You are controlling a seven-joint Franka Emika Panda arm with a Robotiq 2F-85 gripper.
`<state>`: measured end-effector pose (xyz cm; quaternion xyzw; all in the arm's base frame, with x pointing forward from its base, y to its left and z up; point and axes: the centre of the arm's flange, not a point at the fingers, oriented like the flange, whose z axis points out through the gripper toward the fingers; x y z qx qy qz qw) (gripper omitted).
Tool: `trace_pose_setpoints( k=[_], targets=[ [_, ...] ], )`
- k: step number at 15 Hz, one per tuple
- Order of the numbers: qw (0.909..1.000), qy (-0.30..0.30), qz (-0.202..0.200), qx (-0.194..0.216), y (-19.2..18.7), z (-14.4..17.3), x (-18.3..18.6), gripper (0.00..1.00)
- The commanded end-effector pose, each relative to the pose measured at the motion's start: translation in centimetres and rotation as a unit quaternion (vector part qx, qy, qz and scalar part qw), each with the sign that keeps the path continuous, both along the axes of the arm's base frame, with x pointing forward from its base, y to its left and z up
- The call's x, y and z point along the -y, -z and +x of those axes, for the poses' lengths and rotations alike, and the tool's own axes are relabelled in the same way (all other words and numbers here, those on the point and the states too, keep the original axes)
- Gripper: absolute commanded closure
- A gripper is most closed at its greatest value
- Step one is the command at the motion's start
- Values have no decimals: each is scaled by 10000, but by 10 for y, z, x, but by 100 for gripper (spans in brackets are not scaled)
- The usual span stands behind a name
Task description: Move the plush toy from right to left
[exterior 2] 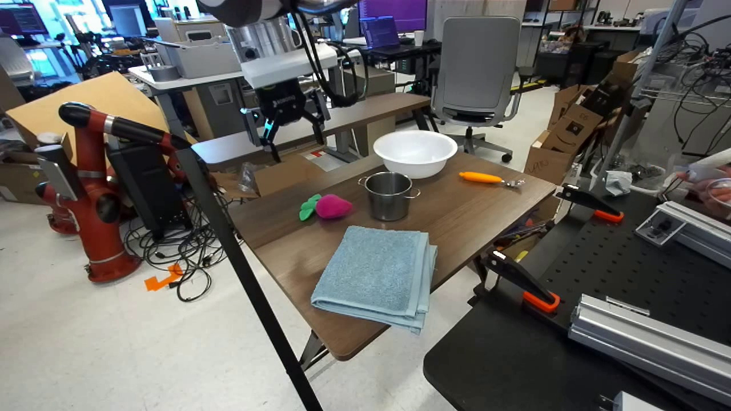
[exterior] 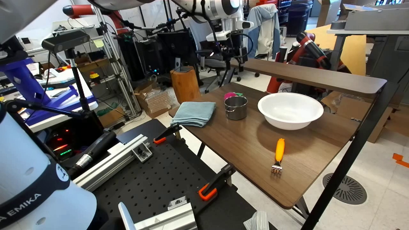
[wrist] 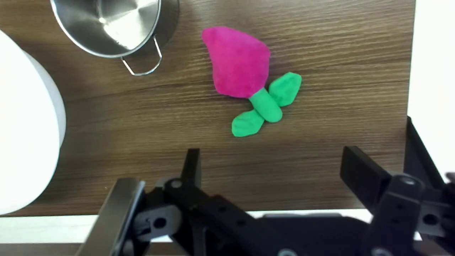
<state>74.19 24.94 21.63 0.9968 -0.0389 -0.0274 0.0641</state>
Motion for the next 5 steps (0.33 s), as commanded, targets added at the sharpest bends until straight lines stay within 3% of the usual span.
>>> trace_pose_setpoints(
  k=[1,5],
  targets=[
    [10000,-1,-11,-30,5,-1,0,0],
    [10000,0,-11,-29,6,-1,0,0]
  ],
)
